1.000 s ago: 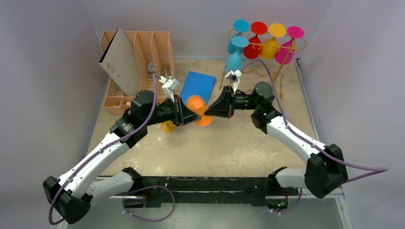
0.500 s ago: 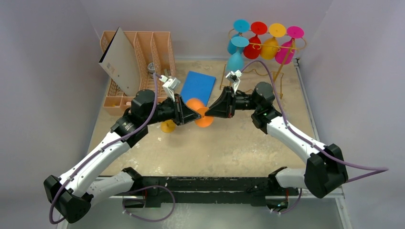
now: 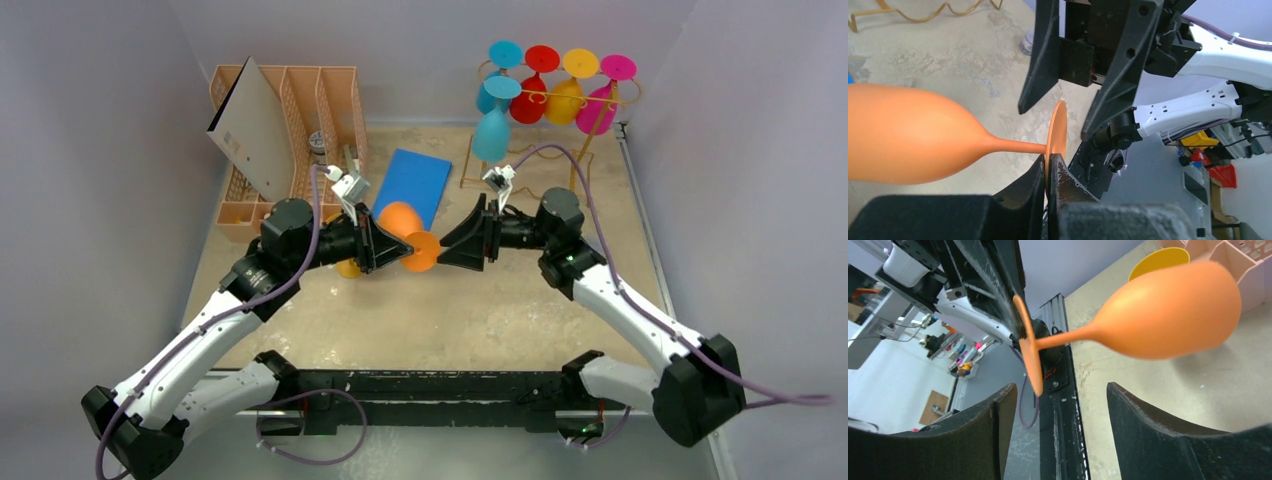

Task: Take the wine glass off the wine glass rack
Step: Place the wine glass at the center of the board.

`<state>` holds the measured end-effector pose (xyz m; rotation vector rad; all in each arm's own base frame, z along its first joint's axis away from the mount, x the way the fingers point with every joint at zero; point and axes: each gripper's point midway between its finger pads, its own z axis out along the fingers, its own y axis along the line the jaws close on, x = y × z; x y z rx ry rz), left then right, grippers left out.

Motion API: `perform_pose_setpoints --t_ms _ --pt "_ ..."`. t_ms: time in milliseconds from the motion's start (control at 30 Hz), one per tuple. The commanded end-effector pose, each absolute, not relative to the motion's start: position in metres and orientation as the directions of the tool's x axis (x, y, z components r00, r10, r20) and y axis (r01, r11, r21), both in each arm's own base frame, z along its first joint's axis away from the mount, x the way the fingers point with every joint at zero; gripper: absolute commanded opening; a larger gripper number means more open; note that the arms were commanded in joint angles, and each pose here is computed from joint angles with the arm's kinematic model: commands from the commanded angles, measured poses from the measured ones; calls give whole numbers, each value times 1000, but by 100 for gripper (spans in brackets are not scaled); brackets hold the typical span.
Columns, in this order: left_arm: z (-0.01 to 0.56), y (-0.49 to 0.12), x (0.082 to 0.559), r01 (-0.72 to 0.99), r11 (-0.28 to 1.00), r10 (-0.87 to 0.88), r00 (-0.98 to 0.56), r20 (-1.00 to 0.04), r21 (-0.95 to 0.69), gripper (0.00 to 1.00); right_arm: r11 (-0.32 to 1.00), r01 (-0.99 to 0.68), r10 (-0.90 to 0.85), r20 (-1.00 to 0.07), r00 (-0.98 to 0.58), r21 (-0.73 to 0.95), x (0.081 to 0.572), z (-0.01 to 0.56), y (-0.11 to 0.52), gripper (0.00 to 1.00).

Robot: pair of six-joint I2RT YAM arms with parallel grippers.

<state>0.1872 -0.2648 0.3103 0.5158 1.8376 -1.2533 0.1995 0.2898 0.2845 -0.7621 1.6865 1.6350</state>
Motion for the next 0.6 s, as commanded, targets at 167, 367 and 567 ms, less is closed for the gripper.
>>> perform_pose_setpoints --t_ms 167,367,567 --pt "326 -273 182 870 315 -47 -386 -922 -380 0 153 -809 53 -823 -566 567 178 279 272 69" --pt "336 -280 179 910 244 -69 -327 -942 -334 0 118 -827 59 -835 -546 549 186 279 285 67" --pt "334 -286 185 906 235 -109 -334 -936 -351 0 48 -846 45 -848 -529 530 188 285 296 57"
